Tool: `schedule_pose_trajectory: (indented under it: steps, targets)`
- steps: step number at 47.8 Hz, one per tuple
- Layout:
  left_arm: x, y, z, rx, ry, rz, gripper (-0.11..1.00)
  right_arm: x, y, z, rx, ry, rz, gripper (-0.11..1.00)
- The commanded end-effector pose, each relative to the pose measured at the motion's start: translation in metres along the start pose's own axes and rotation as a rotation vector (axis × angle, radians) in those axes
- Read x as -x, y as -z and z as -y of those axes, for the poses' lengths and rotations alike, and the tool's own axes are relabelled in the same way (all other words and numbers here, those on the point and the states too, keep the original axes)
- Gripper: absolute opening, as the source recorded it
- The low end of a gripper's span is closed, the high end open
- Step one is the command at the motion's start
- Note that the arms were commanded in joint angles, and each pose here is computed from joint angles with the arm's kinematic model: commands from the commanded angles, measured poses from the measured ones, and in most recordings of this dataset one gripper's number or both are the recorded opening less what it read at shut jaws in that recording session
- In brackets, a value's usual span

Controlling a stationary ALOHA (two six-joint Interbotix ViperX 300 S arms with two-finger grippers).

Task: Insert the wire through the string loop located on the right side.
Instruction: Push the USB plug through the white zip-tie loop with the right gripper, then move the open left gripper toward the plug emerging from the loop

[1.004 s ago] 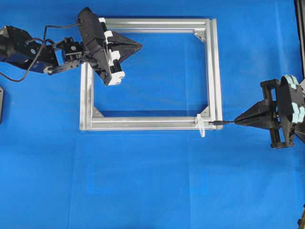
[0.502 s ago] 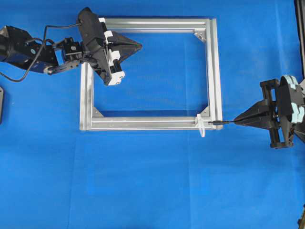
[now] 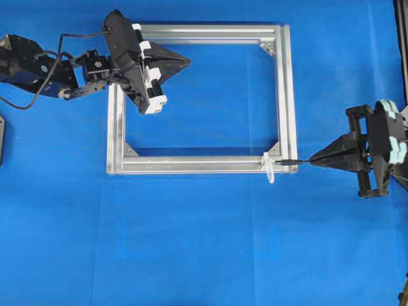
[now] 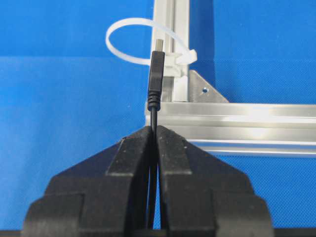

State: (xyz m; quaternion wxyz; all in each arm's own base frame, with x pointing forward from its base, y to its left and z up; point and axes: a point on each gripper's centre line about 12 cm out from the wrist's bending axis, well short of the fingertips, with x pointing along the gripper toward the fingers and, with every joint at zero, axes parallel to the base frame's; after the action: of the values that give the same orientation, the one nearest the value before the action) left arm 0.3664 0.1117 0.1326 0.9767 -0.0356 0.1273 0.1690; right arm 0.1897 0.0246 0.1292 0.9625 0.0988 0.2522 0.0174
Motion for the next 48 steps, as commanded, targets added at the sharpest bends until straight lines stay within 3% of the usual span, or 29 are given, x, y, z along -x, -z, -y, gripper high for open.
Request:
schedule_pose_trajectory:
  steps: [1, 25, 48]
  targets:
    - [0.001, -0.018, 0.000, -0.001, 0.002, 0.054, 0.00, -0.007, -0.011, -0.002, -0.005, 0.002, 0.042, -0.04]
    - [0.002, -0.018, 0.001, -0.006, 0.004, 0.052, 0.00, -0.058, -0.029, -0.007, 0.009, 0.023, 0.063, -0.04]
    - [0.003, -0.018, 0.004, -0.006, 0.012, 0.055, 0.00, -0.062, -0.030, -0.007, 0.011, 0.025, 0.059, -0.04]
